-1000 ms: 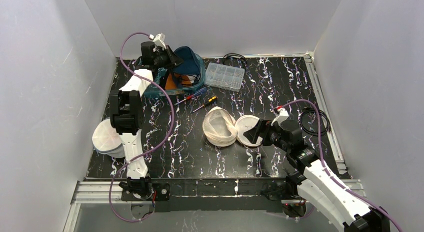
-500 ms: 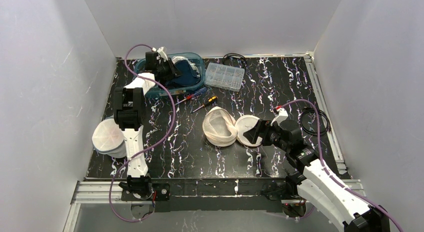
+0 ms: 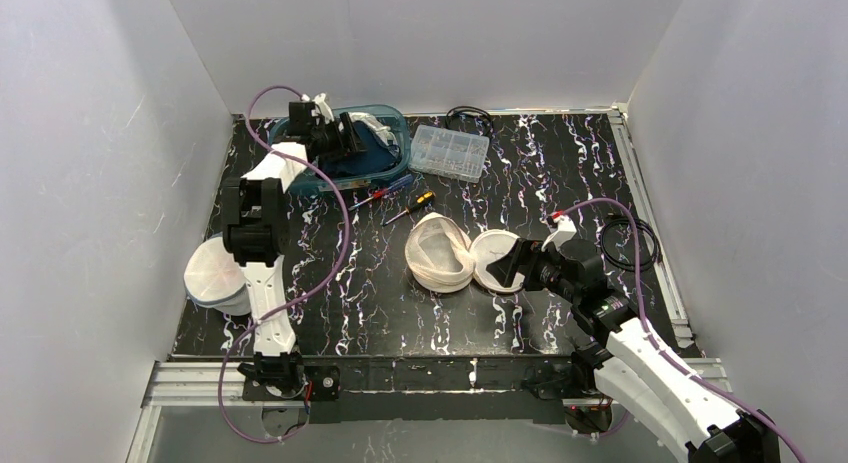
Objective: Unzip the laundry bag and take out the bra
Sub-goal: Place the bra in the bin, then adjust the bra in the bin.
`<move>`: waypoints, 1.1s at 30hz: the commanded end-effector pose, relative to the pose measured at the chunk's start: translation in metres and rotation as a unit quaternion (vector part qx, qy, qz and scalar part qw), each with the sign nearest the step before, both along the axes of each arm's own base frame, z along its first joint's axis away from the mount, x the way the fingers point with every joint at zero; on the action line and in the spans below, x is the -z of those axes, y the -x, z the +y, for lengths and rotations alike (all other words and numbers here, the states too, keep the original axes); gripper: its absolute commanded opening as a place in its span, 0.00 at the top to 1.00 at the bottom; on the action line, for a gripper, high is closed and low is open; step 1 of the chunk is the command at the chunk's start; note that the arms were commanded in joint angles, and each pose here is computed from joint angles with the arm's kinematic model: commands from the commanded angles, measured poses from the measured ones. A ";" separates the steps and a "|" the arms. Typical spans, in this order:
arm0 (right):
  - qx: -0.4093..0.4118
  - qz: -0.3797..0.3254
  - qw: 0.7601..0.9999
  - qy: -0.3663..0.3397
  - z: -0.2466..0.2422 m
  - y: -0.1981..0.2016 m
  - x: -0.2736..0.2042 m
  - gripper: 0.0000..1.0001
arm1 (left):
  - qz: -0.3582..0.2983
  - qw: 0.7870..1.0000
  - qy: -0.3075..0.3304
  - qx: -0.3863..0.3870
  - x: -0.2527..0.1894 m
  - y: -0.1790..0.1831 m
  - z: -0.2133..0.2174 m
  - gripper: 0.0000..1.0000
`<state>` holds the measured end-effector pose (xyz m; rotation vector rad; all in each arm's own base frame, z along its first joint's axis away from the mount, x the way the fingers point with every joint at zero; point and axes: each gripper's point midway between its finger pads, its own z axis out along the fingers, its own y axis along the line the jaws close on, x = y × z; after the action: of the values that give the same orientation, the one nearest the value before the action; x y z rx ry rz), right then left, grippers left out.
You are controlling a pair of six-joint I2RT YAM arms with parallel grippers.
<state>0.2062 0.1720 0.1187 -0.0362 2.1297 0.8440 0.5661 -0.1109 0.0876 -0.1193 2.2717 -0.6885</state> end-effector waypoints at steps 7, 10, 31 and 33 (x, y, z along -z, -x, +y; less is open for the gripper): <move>-0.017 -0.024 0.999 -0.015 0.008 -0.003 -0.015 0.04 | -0.102 0.991 -0.056 -0.059 -0.132 0.032 0.030 0.27; -0.018 -0.023 0.999 -0.018 0.009 -0.003 -0.015 0.05 | -0.105 0.993 -0.027 -0.050 -0.137 0.036 0.020 0.28; -0.004 -0.014 1.000 -0.007 0.003 -0.002 -0.004 0.05 | 0.026 0.997 -0.059 -0.042 -0.030 0.010 0.015 0.82; -0.004 -0.013 1.000 -0.004 0.003 -0.003 -0.004 0.05 | 0.031 0.997 -0.056 -0.044 -0.022 0.005 0.014 0.85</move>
<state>0.2042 0.1731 0.1187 -0.0418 2.1337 0.8550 0.5541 -0.0995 0.1060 -0.1837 2.3380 -0.5430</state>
